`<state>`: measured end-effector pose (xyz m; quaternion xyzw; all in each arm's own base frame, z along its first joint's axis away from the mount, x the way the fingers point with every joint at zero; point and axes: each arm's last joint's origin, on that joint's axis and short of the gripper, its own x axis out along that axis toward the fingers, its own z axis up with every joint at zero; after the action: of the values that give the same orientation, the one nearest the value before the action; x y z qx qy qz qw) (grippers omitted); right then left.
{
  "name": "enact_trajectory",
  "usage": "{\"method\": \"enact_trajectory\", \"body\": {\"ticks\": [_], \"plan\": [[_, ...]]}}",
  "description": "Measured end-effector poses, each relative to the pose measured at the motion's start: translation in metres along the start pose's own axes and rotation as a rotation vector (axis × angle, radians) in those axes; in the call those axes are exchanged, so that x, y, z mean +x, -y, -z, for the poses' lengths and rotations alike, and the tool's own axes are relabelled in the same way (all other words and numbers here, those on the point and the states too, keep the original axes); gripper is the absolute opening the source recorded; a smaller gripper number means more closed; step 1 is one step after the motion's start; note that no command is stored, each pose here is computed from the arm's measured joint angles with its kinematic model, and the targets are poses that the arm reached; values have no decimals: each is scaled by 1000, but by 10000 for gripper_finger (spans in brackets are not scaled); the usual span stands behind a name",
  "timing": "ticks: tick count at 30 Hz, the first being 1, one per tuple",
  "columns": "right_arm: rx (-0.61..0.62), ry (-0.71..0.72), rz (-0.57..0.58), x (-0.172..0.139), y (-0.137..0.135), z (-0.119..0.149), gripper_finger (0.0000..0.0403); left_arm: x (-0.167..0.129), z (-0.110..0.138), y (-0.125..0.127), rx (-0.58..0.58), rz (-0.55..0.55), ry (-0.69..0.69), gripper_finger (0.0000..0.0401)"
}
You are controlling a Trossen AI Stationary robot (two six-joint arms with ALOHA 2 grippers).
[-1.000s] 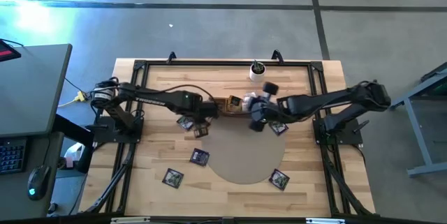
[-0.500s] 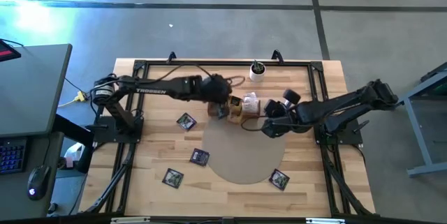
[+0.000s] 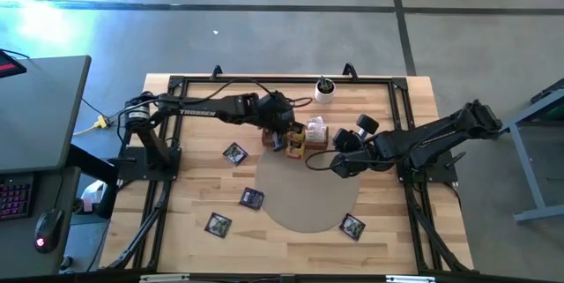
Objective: Pick & Place Tea
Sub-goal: Put the yellow tea bag into the middle section of the wooden organizer
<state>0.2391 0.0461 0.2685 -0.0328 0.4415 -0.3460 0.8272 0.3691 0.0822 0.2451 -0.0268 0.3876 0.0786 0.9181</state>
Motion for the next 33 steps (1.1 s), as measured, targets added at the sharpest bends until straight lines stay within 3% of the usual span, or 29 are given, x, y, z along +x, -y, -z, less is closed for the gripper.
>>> {"method": "enact_trajectory", "body": {"ticks": [11,16,22,33], "plan": [[3,8,3,0,0,-1,8,8,2,7,41,54,-12,173],[6,10,-1,0,0,-1,3,35,16,14,50,57,-89,181],[8,12,-1,0,0,-1,6,60,31,11,60,-36,-168,182],[11,14,-3,0,-1,-2,3,64,33,15,65,1,-176,180]]}}
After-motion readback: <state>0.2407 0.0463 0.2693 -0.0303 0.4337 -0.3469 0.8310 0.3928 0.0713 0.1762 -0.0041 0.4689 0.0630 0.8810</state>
